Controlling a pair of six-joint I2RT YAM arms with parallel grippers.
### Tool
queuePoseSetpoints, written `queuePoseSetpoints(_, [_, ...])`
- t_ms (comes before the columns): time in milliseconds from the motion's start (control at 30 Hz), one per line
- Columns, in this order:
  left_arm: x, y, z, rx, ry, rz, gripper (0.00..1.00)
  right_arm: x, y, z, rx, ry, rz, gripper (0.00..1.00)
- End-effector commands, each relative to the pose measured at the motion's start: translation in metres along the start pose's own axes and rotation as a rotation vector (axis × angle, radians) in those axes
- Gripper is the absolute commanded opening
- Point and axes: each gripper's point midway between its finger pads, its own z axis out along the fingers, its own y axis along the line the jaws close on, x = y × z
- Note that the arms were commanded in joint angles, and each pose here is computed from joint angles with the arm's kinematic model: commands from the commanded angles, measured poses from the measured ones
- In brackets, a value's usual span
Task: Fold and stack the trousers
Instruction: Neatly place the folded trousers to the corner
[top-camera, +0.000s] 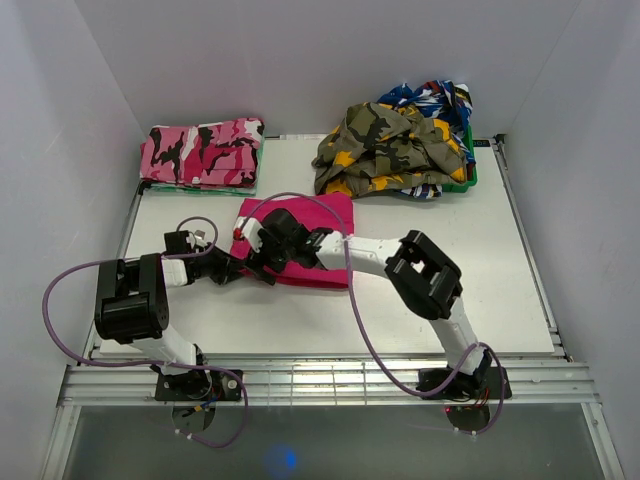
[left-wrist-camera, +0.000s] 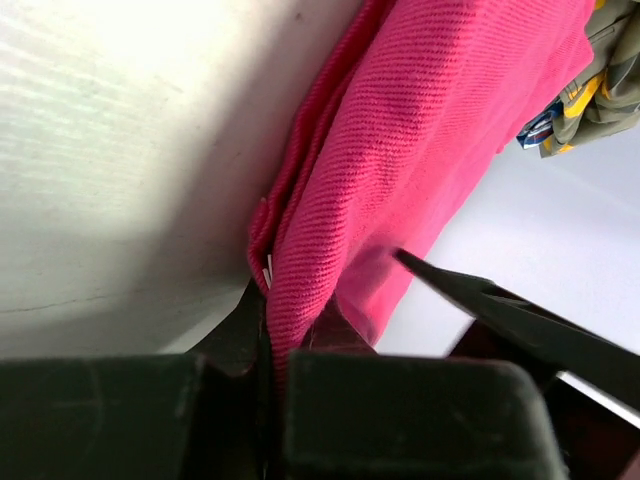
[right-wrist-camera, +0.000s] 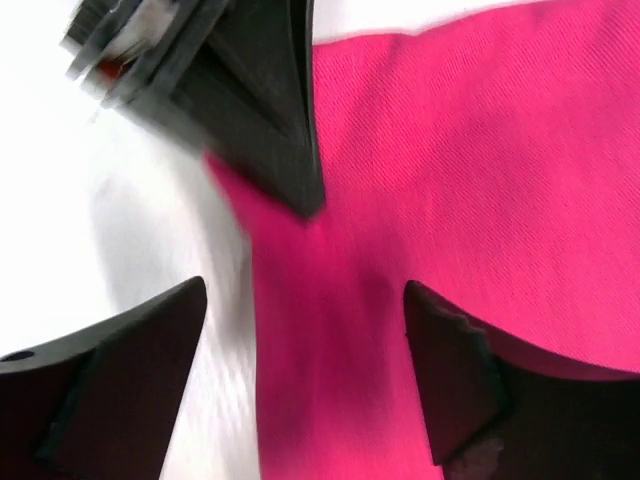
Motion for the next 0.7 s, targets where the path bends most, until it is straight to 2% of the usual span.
queuePoseSetpoints(0, [0.006, 0.018, 0.001, -0.073, -0.015, -0.025, 0.00, -0.044, -0.013, -0.073, 0.041, -0.121, 0.145, 0.87])
queuePoseSetpoints(67, [0.007, 0.021, -0.002, -0.082, -0.029, -0.025, 0.00, -0.045, -0.023, -0.110, 0.040, -0.149, 0.223, 0.93])
queuePoseSetpoints(100, [0.007, 0.021, -0.002, -0.084, -0.034, -0.033, 0.00, -0.018, -0.035, -0.122, 0.058, -0.102, 0.294, 0.93])
queuePoseSetpoints(200, [0.008, 0.025, -0.005, -0.094, -0.053, -0.029, 0.00, -0.007, -0.045, -0.167, 0.063, -0.140, 0.474, 0.93])
queuePoseSetpoints(233, [0.008, 0.025, -0.006, -0.092, -0.063, -0.036, 0.00, 0.023, -0.052, -0.175, 0.082, -0.111, 0.555, 0.93])
queuePoseSetpoints(267, [0.009, 0.026, -0.006, -0.095, -0.070, -0.039, 0.00, 0.026, -0.054, -0.188, 0.100, -0.127, 0.651, 0.93])
queuePoseSetpoints(400, [0.014, 0.035, -0.008, -0.108, -0.096, -0.053, 0.00, 0.094, -0.059, -0.204, 0.127, -0.072, 1.031, 0.95])
queuePoseSetpoints(467, [0.013, 0.038, -0.010, -0.117, -0.115, -0.044, 0.00, 0.131, -0.045, -0.199, 0.089, -0.033, 1.193, 0.95])
queuePoseSetpoints(533, [0.015, 0.041, -0.011, -0.130, -0.123, -0.055, 0.00, 0.149, -0.042, -0.200, 0.061, -0.050, 1.390, 0.96])
queuePoseSetpoints(667, [0.017, 0.040, -0.013, -0.121, -0.136, -0.086, 0.00, 0.156, -0.047, -0.195, 0.030, -0.143, 1.490, 0.98])
